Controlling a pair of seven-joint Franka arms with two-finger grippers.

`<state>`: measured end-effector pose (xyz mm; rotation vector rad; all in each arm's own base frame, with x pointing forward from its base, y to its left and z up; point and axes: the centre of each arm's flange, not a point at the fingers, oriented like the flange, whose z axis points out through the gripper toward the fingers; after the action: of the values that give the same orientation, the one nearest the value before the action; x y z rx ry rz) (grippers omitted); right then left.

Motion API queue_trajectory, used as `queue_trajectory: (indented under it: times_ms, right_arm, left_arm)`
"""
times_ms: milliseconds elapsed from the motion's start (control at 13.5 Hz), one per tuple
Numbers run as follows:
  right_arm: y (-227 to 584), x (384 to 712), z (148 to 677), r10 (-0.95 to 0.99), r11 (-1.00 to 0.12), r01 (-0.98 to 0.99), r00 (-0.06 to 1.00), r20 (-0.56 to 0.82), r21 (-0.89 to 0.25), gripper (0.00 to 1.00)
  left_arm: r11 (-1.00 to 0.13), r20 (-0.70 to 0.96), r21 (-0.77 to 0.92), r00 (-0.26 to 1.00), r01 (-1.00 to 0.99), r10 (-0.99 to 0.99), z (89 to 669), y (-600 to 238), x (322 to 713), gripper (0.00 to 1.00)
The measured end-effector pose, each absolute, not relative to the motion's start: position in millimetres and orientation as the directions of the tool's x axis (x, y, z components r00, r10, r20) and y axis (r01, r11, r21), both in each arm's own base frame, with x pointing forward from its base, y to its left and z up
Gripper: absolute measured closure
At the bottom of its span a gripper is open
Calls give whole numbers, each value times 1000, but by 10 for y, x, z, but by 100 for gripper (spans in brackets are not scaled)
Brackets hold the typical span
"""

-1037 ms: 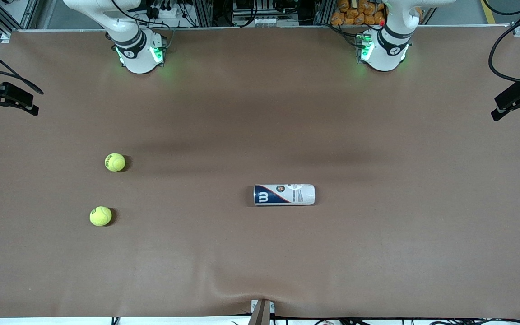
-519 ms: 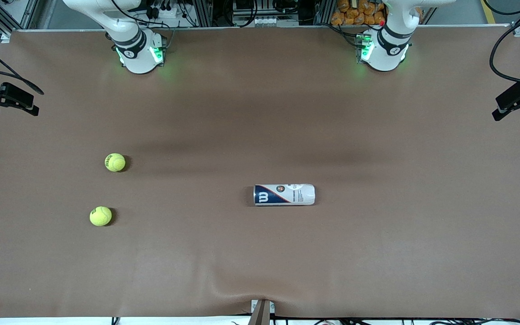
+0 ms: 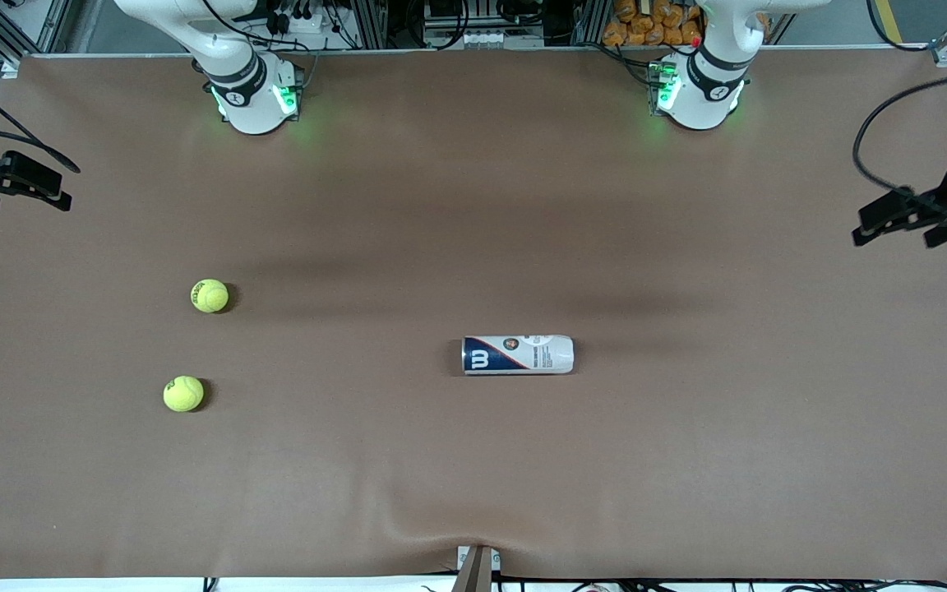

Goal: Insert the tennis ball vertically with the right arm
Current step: 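Reach the left gripper down over the white tennis ball can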

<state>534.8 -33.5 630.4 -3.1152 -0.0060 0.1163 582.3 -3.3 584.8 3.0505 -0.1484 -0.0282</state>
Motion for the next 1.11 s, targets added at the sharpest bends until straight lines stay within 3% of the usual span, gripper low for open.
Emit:
queue_trajectory:
  times_ms: [444,741,1111]
  right_arm:
    - [-342,5346,6263,3,-1000,1,997,-83,-25,0]
    - [-346,5344,6232,3,-1000,0,996,-90,-25,0]
    - [-346,5344,6217,3,-1000,0,996,-93,-26,0]
  left_arm:
    - [-894,-16,169,906,-415,-424,5151,-159,6163,0]
    - [-684,133,277,731,-675,-669,4511,-676,6449,0]
    - [-498,327,358,605,-790,-726,3374,-1111,6749,0]
